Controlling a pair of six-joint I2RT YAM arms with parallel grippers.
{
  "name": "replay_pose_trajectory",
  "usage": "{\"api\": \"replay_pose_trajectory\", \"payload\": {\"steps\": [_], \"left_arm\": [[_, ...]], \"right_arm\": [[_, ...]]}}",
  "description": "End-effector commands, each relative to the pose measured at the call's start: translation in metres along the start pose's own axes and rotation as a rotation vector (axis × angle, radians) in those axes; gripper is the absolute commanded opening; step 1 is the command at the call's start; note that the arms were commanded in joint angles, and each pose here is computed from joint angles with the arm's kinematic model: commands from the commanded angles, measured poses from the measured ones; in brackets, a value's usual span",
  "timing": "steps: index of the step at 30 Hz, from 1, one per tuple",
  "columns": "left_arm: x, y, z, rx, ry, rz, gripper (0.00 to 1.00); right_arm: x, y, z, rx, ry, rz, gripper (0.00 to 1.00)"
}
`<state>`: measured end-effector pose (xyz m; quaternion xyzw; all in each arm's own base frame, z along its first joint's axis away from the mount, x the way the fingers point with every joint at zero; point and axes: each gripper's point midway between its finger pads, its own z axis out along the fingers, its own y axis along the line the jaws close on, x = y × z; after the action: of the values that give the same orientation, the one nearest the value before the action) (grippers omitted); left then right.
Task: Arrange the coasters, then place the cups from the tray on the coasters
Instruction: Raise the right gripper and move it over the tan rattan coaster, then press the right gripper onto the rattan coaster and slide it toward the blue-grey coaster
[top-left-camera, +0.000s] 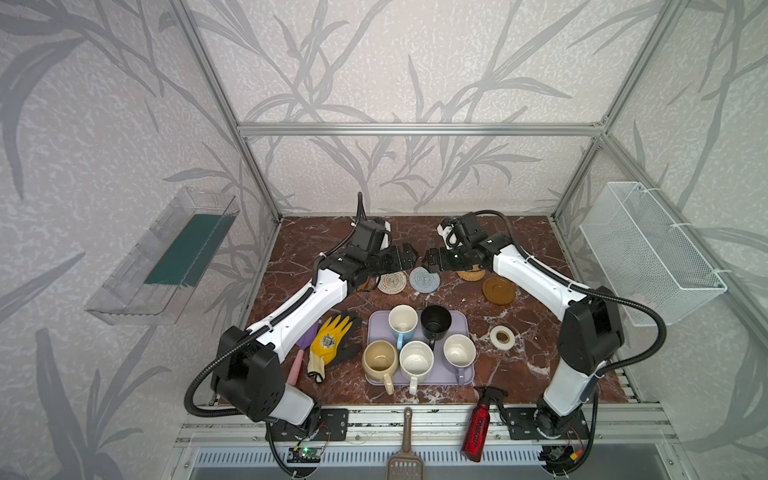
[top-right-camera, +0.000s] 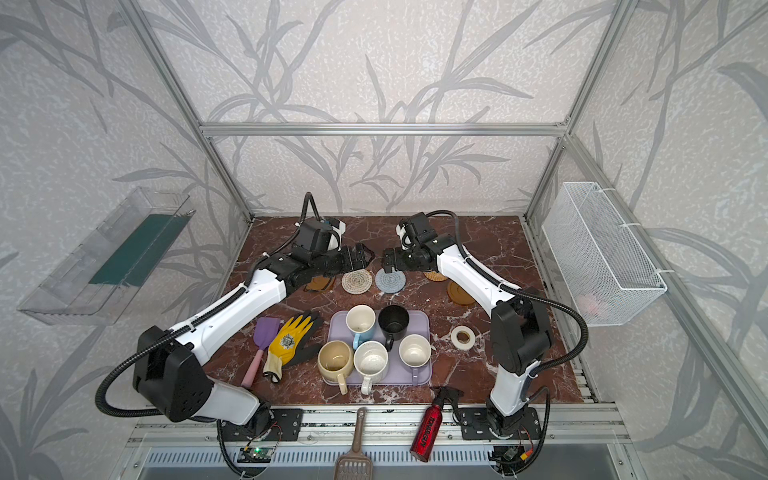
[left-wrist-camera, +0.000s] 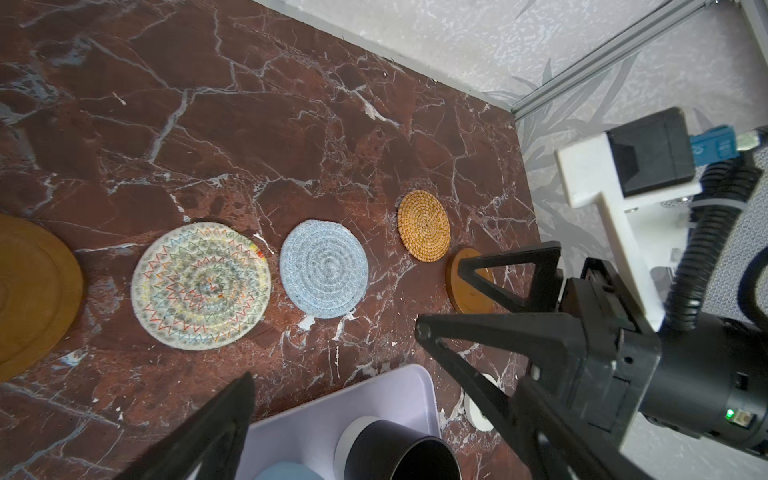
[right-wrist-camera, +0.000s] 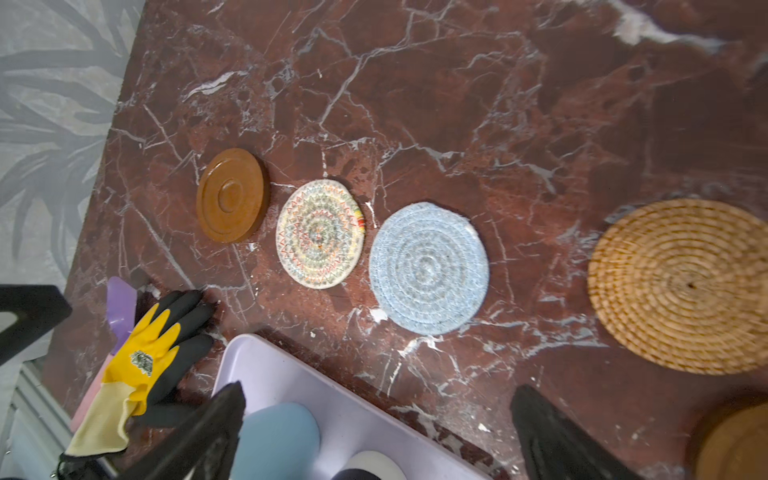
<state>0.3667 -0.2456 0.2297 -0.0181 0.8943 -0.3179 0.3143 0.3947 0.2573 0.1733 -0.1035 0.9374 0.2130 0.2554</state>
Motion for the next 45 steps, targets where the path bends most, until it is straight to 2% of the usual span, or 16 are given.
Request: {"api": "replay_pose_trajectory", "payload": {"steps": [1,6,9,12,17,22,30,34,38,40,45], "left_arm": [[-0.006,-0.034,-0.015,0.088,-0.017,0.039,0.99],[0.002,-0.036,-0.009,0.063,-0.010,0.050,0.99],[0.008,-0.045,-0.002,0.084,0.006,0.058,0.99],[0.014,-0.059,0.006,0.124,0.025,0.089,0.99],[0.016,-0.054,0.021,0.075,0.026,0.084,0.99],[0.020,-0.052,0.041,0.070,0.052,0.065,0.99],[0.018,-0.048,0.056,0.038,0.067,0.079,0.99],[0.018,-0.049,0.065,0.047,0.077,0.078,0.99],[0.016,-0.045,0.072,0.024,0.077,0.105,0.99],[0.016,-0.046,0.079,0.020,0.092,0.109,0.99],[0.014,-0.048,0.092,0.025,0.095,0.104,0.99]], "right_arm": [[-0.007,-0.011,-0.028,0.068,-0.070,-0.048,0.99],[-0.001,-0.026,-0.039,0.077,-0.104,-0.075,0.99],[0.005,-0.038,-0.039,0.060,-0.123,-0.026,0.99],[0.012,-0.054,-0.036,0.052,-0.086,0.028,0.99],[0.019,-0.082,-0.031,0.051,0.009,0.065,1.00],[0.018,-0.105,-0.025,0.086,0.008,0.070,0.93],[0.018,-0.131,0.006,0.127,0.066,0.072,0.91],[0.015,-0.137,0.018,0.132,0.092,0.067,0.83],[0.013,-0.146,0.030,0.162,0.105,0.070,0.82],[0.013,-0.149,0.036,0.163,0.117,0.075,0.77],[0.015,-0.158,0.052,0.173,0.145,0.081,0.72]]}}
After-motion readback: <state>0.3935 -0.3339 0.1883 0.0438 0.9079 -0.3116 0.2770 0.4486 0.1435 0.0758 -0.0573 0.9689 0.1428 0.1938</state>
